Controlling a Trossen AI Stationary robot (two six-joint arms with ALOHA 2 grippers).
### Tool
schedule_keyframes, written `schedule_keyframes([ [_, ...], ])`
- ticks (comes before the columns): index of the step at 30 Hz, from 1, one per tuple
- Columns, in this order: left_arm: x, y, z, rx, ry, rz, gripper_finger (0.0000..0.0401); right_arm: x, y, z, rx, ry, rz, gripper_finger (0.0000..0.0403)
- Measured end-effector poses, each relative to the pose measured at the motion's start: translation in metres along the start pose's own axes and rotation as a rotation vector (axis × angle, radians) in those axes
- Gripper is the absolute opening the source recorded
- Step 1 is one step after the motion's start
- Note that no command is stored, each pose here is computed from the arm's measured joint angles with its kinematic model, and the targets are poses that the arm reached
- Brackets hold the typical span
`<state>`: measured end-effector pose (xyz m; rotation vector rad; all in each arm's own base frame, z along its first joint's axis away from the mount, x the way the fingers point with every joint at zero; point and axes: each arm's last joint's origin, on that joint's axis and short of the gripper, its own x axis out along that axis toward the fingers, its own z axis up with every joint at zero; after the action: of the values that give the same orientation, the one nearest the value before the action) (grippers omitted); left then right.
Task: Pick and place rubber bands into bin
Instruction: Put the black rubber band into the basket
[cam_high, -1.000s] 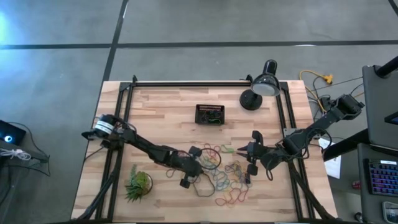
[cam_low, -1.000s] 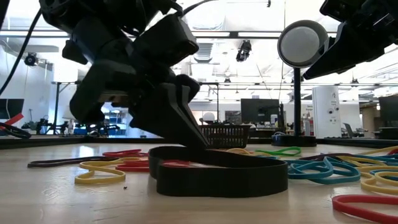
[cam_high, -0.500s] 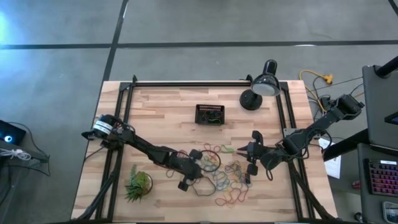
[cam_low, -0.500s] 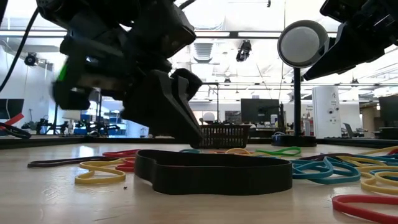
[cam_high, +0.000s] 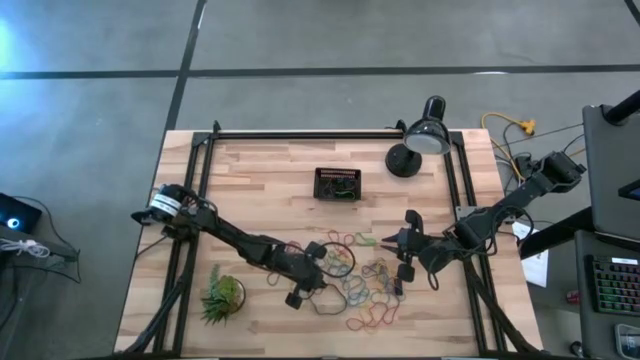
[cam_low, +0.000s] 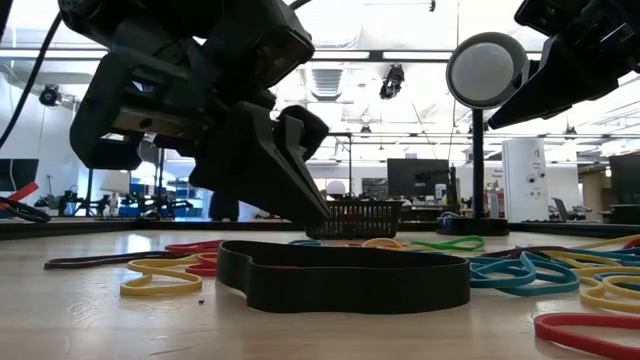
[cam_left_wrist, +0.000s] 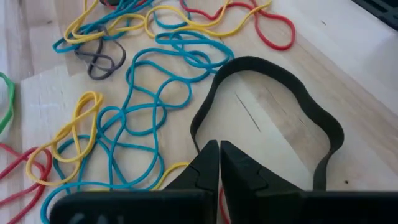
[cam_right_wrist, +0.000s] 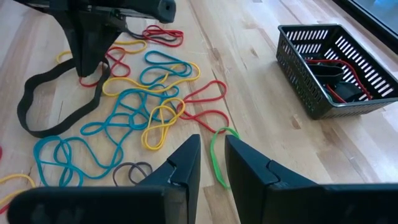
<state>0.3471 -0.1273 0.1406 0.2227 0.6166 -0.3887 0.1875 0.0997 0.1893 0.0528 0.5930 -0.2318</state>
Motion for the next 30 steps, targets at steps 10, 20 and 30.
schedule_keyframes([
  [10, 0.000, 0.001, 0.000, 0.018, -0.002, 0.004, 0.0000, 0.000, 0.000, -0.001, -0.001, 0.001, -0.001, 0.0068],
  [20, 0.009, 0.005, -0.010, 0.016, 0.032, 0.016, 0.0000, 0.000, 0.000, -0.001, 0.000, 0.000, 0.000, 0.0068],
  [30, 0.011, 0.005, -0.010, 0.008, 0.034, 0.019, 0.0015, 0.000, 0.000, -0.001, -0.001, 0.001, -0.001, 0.0068],
])
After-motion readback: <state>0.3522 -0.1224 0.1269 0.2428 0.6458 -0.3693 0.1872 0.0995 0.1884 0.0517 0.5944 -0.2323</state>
